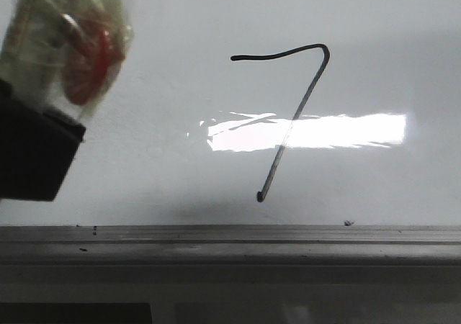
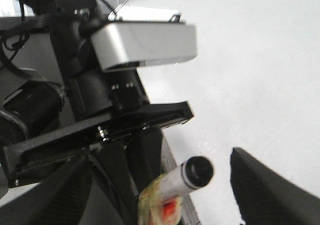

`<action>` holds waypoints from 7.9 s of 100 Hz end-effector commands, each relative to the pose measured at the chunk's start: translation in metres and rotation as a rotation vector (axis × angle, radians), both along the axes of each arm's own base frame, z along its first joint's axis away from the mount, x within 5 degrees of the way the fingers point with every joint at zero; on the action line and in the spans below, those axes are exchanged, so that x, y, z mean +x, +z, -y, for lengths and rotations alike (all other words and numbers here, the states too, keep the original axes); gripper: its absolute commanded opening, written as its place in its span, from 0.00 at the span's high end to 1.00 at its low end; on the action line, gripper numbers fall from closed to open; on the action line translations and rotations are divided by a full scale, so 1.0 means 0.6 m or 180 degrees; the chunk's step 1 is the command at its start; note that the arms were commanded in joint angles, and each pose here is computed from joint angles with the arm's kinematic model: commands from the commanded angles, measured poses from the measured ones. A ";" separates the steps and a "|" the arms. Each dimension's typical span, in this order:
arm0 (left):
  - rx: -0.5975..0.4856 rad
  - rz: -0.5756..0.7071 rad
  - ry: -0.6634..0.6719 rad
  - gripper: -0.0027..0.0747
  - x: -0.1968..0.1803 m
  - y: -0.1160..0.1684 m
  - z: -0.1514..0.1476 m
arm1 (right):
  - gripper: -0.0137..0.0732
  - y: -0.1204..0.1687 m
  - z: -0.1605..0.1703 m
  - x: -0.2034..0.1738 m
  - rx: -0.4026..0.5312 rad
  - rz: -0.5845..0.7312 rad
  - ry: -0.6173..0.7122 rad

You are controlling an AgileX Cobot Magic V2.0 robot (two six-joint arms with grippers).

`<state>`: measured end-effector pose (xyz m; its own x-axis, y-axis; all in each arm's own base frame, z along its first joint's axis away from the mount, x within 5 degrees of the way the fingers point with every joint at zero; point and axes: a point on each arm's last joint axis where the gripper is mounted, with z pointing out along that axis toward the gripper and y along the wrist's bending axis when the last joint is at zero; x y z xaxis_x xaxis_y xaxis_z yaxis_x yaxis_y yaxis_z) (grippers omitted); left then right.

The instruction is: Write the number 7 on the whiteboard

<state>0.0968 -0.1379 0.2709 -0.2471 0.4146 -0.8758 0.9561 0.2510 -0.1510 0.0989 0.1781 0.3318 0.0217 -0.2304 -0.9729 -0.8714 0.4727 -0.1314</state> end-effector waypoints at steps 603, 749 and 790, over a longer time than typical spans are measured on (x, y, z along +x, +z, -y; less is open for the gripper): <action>-0.1333 -0.0518 0.2527 0.99 -0.106 0.041 -0.219 | 0.92 -0.055 0.264 -0.073 0.1019 0.0328 -0.1334; -0.0591 0.0614 0.3716 0.99 -0.070 -0.152 -0.208 | 0.92 -0.055 0.264 -0.074 0.1021 0.0330 -0.1328; -0.0702 0.0689 0.3708 0.99 -0.074 -0.148 -0.208 | 0.92 -0.055 0.264 -0.074 0.1023 0.0331 -0.1320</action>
